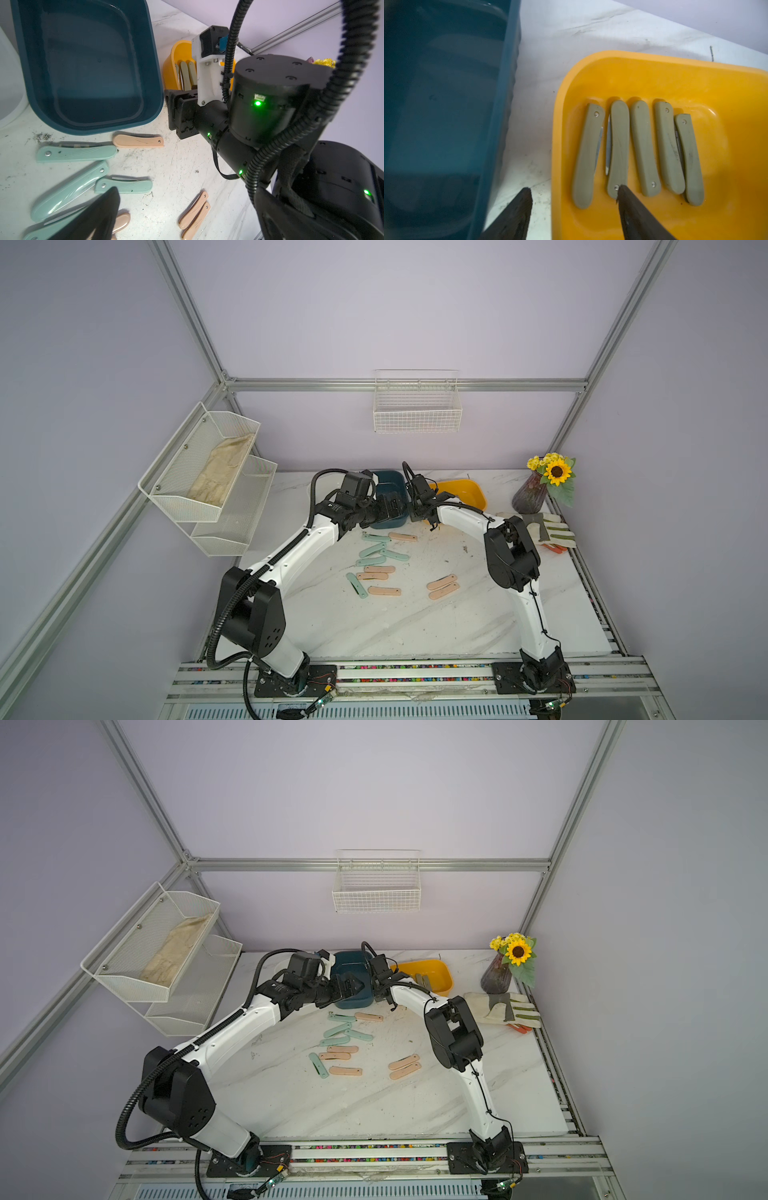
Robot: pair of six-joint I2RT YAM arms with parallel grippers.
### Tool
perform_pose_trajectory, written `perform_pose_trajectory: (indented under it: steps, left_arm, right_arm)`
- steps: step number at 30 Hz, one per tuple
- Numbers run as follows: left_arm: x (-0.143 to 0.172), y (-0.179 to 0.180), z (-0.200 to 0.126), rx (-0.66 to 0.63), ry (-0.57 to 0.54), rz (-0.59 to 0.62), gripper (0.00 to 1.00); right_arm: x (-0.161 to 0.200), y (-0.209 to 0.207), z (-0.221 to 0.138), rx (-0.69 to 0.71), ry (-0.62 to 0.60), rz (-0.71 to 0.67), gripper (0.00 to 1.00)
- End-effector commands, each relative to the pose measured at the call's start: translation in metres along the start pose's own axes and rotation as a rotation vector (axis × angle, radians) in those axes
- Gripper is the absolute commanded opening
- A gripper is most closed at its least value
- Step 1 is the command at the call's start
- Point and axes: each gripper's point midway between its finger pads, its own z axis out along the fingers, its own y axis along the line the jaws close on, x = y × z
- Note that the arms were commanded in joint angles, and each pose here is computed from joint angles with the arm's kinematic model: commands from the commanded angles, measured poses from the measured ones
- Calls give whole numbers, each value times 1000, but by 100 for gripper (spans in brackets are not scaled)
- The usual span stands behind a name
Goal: Place the fruit knives into the storage box by color
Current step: Move the storage box to the center of the board.
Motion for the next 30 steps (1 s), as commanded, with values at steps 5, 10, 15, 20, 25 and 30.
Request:
perform_pose_trajectory:
  steps: [5,10,15,20,25,30]
  left_arm:
    - [2,2,-11,9,-17,15,100]
    - [3,2,-11,12,-14,11,100]
    - [4,3,-8,7,-8,8,100]
    - [2,3,-3,5,-4,15,100]
    - [-4,3,11,0,12,31,100]
    - [-10,4,34,-13,43,60,100]
  right_arm:
    - [-6,-53,8,65,15,63,64]
    - [-9,-79,16,78,14,88,63]
    - [-11,-99,22,85,14,118,62]
    - [-19,-102,15,45,-1,141,63]
    - [-44,-93,-18,-54,-53,170,65]
    - [-54,-84,-51,-140,-83,189,66]
